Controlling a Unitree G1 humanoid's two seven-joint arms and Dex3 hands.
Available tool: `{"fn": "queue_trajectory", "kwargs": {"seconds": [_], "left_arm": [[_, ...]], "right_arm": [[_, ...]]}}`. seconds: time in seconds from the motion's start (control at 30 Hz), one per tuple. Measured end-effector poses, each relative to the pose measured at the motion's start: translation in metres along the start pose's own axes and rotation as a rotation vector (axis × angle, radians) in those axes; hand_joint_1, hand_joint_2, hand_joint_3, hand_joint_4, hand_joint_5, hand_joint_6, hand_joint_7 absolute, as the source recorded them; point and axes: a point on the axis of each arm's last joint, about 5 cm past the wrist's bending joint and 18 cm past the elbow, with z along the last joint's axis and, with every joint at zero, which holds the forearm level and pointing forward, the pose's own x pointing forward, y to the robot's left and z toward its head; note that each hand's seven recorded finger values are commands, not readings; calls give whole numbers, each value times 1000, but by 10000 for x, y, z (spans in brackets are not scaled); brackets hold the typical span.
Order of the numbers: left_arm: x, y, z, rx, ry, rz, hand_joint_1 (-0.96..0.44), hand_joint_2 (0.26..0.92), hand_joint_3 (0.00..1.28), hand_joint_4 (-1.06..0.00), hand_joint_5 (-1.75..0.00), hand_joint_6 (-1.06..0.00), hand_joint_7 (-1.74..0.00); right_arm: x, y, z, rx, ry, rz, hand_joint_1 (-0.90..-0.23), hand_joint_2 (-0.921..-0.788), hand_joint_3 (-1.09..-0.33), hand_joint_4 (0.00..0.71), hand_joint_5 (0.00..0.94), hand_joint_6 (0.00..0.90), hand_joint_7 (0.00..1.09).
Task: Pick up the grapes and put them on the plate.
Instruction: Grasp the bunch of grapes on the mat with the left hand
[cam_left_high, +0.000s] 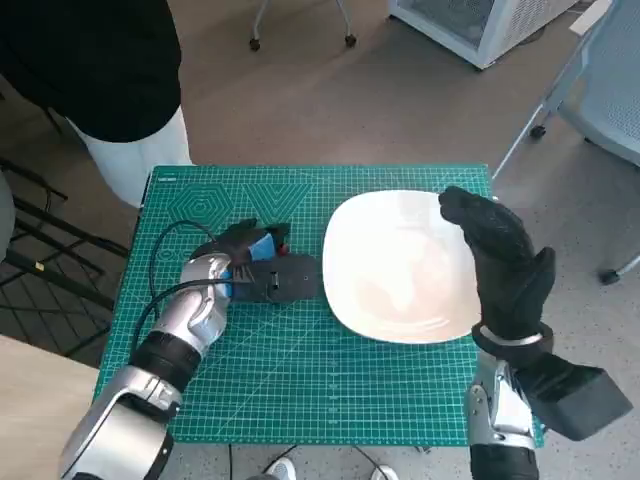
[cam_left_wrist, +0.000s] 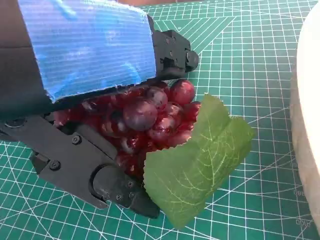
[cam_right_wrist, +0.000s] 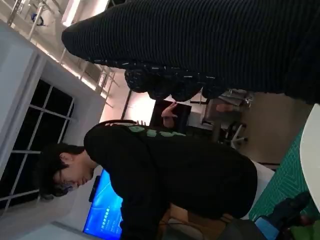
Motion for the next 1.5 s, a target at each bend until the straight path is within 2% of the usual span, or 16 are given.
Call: {"fn": "queue_trajectory", "kwargs": {"seconds": [0.23,0.3,0.37,0.4,0.43,0.5,0.53,0.6,0.63,0.73,0.77,0.9,0.97,1.13,1.5], "left_arm": [[14,1,-15,-11,5,4,-265,698,3,-31,-8,-224,-13],[19,-2,-19,-17,5,8,-210,708,5,-119,-17,-272,-20],[25,-3,-20,-22,6,14,-132,729,9,-333,-72,-355,-29],[28,-4,-20,-22,6,18,-91,742,11,-417,-243,-406,-29],[32,-4,-19,-21,6,24,-48,758,12,-482,-505,-465,-27],[37,-6,-16,-10,6,45,15,788,13,-476,-1097,-573,-25],[40,-6,-12,3,8,59,36,803,16,-461,-1301,-620,-31],[45,-5,0,40,12,86,67,832,23,-436,-1541,-706,-52],[47,-4,8,61,14,96,100,846,45,-438,-1579,-738,-61],[51,0,31,107,15,112,241,882,144,-483,-1505,-810,-92],[52,3,38,117,14,114,257,891,161,-496,-1472,-813,-159],[53,17,59,137,9,115,99,914,181,-504,-1452,-658,-810],[53,21,63,142,3,114,52,918,177,-506,-1489,-633,-911],[52,23,52,148,-9,112,12,920,160,-530,-1492,-615,-997],[63,31,23,134,-13,108,5,921,154,-540,-1486,-617,-1005]], "right_arm": [[-1,1,-2,1,1,0,-682,-921,-710,387,0,34,463],[-2,1,-2,1,1,0,-682,-921,-709,387,0,34,464],[-2,1,-3,1,1,0,-682,-921,-709,387,0,34,465],[-3,1,-3,1,1,0,-682,-921,-709,387,0,33,465],[-3,1,-4,1,2,-1,-682,-921,-709,387,0,33,466],[-4,0,-5,1,2,-1,-682,-921,-709,387,0,33,467],[-5,0,-6,1,3,-1,-682,-921,-709,387,0,33,467],[-7,-1,-7,0,3,-2,-682,-921,-709,387,0,32,468],[-7,-1,-8,0,4,-2,-682,-921,-709,387,0,32,468],[-10,-1,-11,1,6,-2,-681,-921,-709,387,0,32,469],[-10,-1,-13,1,6,-2,-681,-921,-709,387,0,32,469],[-8,-1,-16,1,7,-2,-681,-921,-708,388,1,32,471],[-5,0,-17,1,7,-2,-681,-921,-708,388,1,32,471],[-2,0,-17,1,5,-2,-680,-921,-709,389,1,31,473],[10,3,-15,-3,4,4,-678,-921,-711,391,2,27,476]]}}
